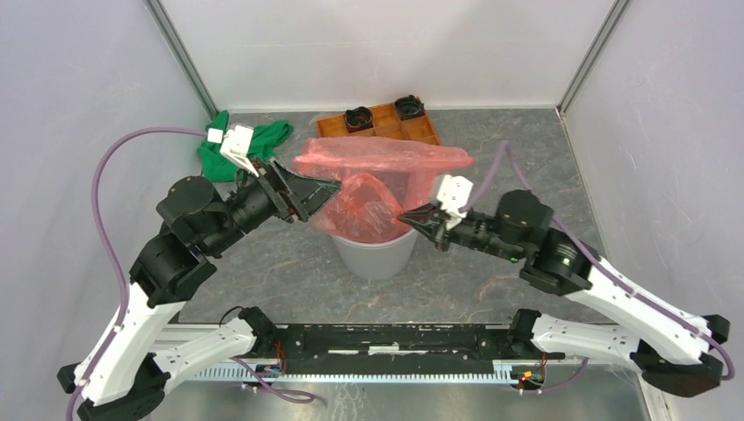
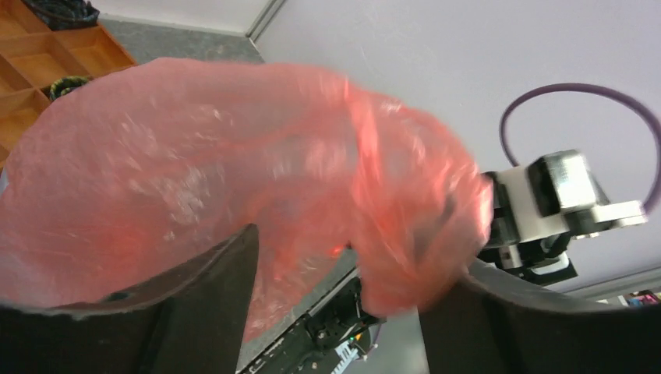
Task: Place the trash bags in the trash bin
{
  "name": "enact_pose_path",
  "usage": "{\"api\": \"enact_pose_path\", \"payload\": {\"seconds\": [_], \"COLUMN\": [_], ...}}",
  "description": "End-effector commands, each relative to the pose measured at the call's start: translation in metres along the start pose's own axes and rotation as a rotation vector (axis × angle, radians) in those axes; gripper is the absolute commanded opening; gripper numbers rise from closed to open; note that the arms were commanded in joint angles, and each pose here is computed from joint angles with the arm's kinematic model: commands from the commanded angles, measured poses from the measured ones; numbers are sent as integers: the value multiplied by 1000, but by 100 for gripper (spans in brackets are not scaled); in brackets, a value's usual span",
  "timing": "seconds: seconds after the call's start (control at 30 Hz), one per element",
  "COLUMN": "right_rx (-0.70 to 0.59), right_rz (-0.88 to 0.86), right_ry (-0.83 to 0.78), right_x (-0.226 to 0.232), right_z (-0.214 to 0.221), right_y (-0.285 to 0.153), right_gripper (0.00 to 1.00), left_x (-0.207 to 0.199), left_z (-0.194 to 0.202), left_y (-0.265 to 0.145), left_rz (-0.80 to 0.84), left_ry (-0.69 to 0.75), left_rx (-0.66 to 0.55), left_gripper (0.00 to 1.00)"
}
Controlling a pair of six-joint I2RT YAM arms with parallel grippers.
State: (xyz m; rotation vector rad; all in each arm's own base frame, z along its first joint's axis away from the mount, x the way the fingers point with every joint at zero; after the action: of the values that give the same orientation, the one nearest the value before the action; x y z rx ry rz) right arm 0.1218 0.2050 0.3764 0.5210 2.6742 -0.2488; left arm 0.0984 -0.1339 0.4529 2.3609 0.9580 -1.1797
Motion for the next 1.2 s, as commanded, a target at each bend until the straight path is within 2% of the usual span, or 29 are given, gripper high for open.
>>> {"api": "enact_pose_path", "payload": {"seconds": [0.0, 0.07, 0.1, 0.23, 0.37, 0.43, 0.53, 0.67, 0.77, 0.87, 1.1, 1.13, 1.17], "right_rx": [3, 26, 23, -17, -26, -34, -65, -85, -76, -92, -114, -117, -121], "right_rz": [9, 70, 90, 99, 118, 122, 98, 87, 80, 66, 57, 61, 62], "right_ry": [162, 168, 167, 171, 152, 140, 129, 111, 104, 100, 89, 91, 94], "right_x": [8, 6, 5, 5, 3, 1, 3, 3, 4, 6, 4, 3, 3], "right_z": [-3, 0, 0, -1, -1, -4, -7, -9, -6, -4, -8, -9, -10], "right_y": [-21, -27, -30, -32, -32, -33, -34, -35, -34, -34, -26, -25, -23], "right_gripper": [1, 1, 1, 1, 1, 1, 1, 1, 1, 1, 1, 1, 1], "left_x": [1, -1, 0, 11, 28, 39, 53, 60, 43, 33, 35, 40, 43], "left_z": [3, 3, 3, 7, 12, 12, 14, 7, -11, -23, -14, -9, -7], "left_y": [0, -9, -15, -42, -69, -73, -55, -1, 22, 49, 91, 94, 95], "left_rz": [29, 41, 40, -35, -176, -266, -377, -503, -458, -429, -284, -280, -286], "left_ry": [4, 1, -2, -19, -56, -59, -22, 62, 133, 193, 228, 228, 230], "left_rx": [16, 8, 3, -27, -86, -129, -129, -83, -128, -124, -69, -56, -50], "left_gripper": [87, 99, 100, 100, 100, 97, 93, 94, 97, 99, 100, 96, 89]}}
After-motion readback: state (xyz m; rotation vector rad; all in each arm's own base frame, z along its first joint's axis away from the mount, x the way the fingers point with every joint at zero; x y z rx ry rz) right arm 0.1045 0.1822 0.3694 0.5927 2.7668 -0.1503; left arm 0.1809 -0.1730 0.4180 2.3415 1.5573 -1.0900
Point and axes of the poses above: each gripper's point midway between its finger pads, its own y axis out along the fingers, its own x axis along the line the jaws close on, z = x × y, the point moved 10 cm from there along -y, back along the fingers, and after that the axes turned 12 degrees about -y, right-handed, at the moved point
